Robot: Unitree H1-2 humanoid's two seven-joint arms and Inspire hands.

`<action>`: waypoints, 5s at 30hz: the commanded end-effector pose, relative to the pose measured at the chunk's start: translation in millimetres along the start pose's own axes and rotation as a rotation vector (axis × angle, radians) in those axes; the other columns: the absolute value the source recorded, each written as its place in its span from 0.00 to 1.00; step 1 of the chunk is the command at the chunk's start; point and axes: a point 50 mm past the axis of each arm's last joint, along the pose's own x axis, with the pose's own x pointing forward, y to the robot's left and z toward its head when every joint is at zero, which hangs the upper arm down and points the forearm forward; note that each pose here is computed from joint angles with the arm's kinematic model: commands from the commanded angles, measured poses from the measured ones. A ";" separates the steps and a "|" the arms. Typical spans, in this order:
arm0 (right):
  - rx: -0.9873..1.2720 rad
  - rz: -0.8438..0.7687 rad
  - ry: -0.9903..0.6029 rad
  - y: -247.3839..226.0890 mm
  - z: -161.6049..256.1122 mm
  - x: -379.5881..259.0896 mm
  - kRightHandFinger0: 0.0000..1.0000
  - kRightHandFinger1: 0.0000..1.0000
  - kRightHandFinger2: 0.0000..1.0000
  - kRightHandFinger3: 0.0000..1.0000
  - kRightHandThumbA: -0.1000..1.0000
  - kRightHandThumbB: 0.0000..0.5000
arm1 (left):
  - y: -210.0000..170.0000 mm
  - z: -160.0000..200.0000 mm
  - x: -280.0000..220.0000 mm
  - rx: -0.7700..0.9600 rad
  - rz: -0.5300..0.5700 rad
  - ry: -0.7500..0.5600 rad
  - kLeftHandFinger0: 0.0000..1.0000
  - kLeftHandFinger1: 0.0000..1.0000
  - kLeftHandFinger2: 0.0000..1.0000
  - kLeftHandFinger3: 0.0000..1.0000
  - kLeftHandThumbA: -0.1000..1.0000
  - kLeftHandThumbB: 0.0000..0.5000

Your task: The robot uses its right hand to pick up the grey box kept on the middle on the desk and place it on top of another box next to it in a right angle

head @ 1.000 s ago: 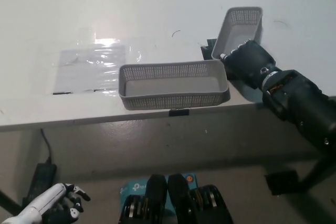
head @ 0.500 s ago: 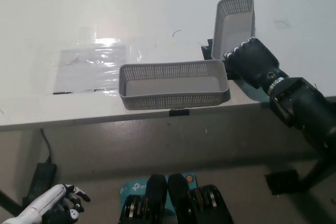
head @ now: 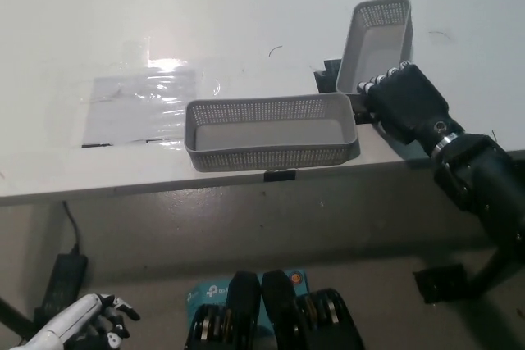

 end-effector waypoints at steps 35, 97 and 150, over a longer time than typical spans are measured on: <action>0.410 -0.408 -0.181 -154.5 70.1 0.9 0.00 0.00 0.32 0.18 0.00 0.47 | -3.1 -9.3 -10.4 -0.011 0.023 0.001 0.32 0.36 0.45 0.58 0.24 0.65; 0.361 -0.207 -0.225 -42.4 116.6 -24.4 0.06 0.41 0.66 0.88 0.00 0.00 | 7.1 -2.1 -5.8 0.018 0.015 -0.012 0.36 0.41 0.51 0.59 0.24 0.66; 0.234 -0.112 -0.248 -147.8 104.8 -72.7 1.00 1.00 1.00 1.00 0.62 0.92 | -12.9 -12.9 -13.4 -0.009 0.015 0.008 0.29 0.33 0.45 0.58 0.23 0.64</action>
